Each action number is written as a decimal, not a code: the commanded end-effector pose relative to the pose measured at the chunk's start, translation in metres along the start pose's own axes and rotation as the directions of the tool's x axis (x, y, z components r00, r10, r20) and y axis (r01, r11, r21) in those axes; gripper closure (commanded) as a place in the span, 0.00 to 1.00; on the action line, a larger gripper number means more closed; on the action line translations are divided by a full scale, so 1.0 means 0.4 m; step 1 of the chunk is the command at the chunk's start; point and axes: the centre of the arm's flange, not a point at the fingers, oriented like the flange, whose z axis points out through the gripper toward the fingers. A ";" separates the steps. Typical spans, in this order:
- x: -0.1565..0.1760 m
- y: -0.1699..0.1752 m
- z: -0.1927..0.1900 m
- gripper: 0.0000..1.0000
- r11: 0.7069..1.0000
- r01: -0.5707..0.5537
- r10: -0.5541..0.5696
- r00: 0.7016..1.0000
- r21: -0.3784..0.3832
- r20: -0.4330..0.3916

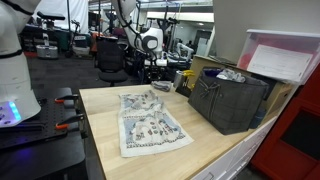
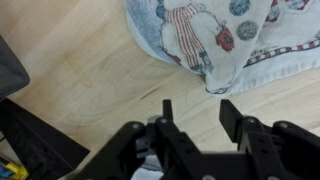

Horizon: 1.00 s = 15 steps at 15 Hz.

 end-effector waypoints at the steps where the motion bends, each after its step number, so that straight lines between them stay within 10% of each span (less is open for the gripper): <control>1: -0.080 0.036 -0.045 0.15 0.994 -0.112 0.113 0.992 -0.010 0.053; 4: -0.214 0.083 -0.042 0.00 0.981 -0.192 0.195 0.975 -0.036 0.106; 15: -0.757 0.187 0.032 0.00 0.945 -0.328 0.316 0.908 -0.001 0.276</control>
